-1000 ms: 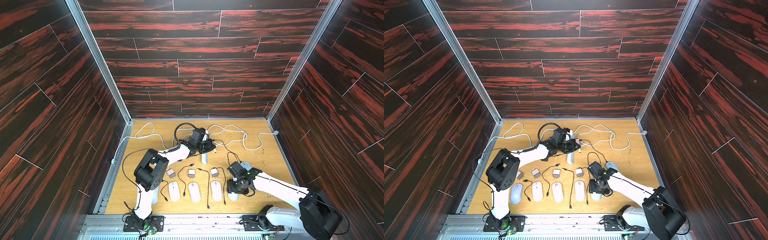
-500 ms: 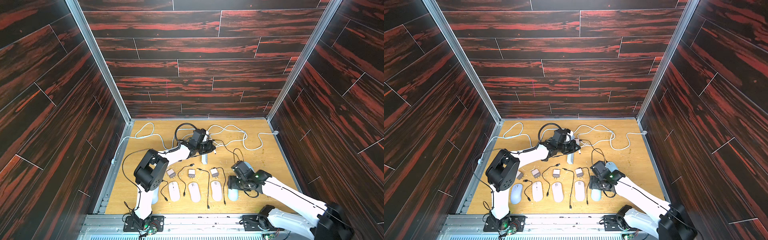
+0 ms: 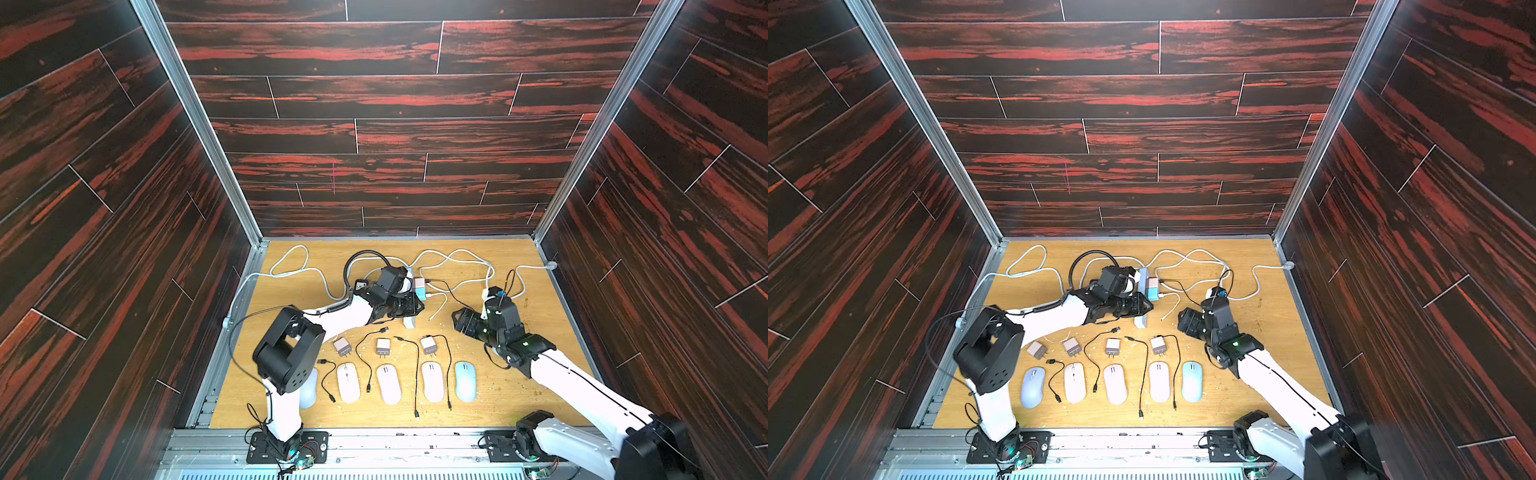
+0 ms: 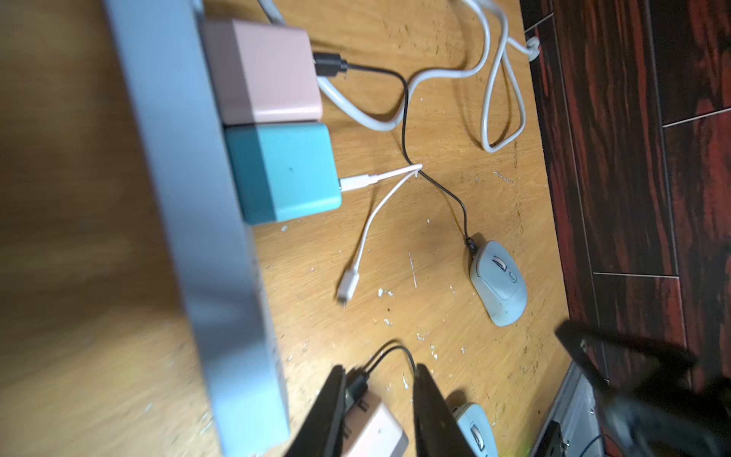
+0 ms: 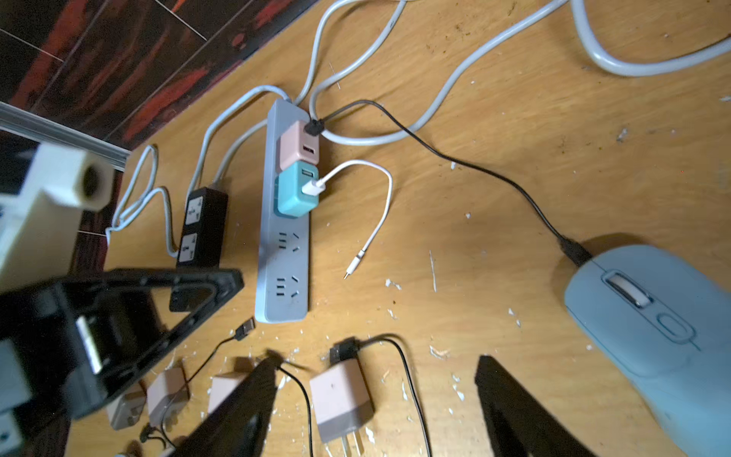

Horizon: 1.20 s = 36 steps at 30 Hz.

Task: Unplug the wireless mouse
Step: Place the mouse at the center of the board, then remove the plug from the socket.

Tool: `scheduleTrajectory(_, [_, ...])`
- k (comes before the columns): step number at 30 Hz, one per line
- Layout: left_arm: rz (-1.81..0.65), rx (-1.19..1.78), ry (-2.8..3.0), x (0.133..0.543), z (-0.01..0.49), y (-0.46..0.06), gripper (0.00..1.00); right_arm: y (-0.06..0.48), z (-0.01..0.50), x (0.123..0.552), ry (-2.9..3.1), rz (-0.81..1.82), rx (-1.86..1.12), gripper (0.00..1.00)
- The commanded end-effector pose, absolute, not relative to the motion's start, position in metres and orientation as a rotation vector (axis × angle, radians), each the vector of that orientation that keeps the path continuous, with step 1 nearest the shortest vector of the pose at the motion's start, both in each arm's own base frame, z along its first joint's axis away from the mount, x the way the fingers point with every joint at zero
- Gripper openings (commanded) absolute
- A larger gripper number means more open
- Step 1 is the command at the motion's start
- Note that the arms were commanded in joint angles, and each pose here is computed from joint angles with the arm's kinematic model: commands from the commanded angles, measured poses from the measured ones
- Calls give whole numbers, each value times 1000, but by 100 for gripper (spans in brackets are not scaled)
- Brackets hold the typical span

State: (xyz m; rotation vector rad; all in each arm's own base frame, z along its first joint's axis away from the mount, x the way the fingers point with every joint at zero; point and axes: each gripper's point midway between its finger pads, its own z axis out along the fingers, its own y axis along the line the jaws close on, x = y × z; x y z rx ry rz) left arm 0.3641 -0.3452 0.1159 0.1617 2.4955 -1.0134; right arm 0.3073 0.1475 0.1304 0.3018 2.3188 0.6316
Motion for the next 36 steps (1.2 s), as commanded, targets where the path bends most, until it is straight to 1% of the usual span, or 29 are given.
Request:
scheduleTrajectory(1, [-914,161,2449,365,129,-324,32,183,161,331,2241,861,200,72])
scheduleTrajectory(3, [-884,147,2440,366,135,-315,32,199,164,338,2230,948,166,69])
scheduleTrajectory(5, [-838,139,2452,366,130,-307,42,209,162,346,2219,1011,167,67])
scheduleTrajectory(9, [-726,161,2487,371,122,-300,63,216,150,359,2241,1030,207,65])
scheduleTrajectory(12, [-657,182,2539,374,105,-299,74,216,141,366,2254,1043,261,64])
scheduleTrajectory(17, [-602,234,2602,373,84,-308,78,210,128,371,2269,1054,357,64])
scheduleTrajectory(20, [-593,236,2624,375,73,-313,78,207,125,371,2268,1077,387,64])
scheduleTrajectory(23, [-581,230,2646,378,64,-317,75,206,125,368,2268,1080,386,64])
scheduleTrajectory(28, [-575,238,2667,381,55,-324,65,207,126,366,2277,1081,361,64])
scheduleTrajectory(30, [-580,238,2679,381,51,-325,56,207,126,365,2281,1082,356,64])
scheduleTrajectory(33, [-595,234,2690,380,47,-327,46,207,123,366,2286,1079,354,64])
scheduleTrajectory(36, [-616,223,2699,378,43,-329,43,214,123,367,2289,1116,322,64])
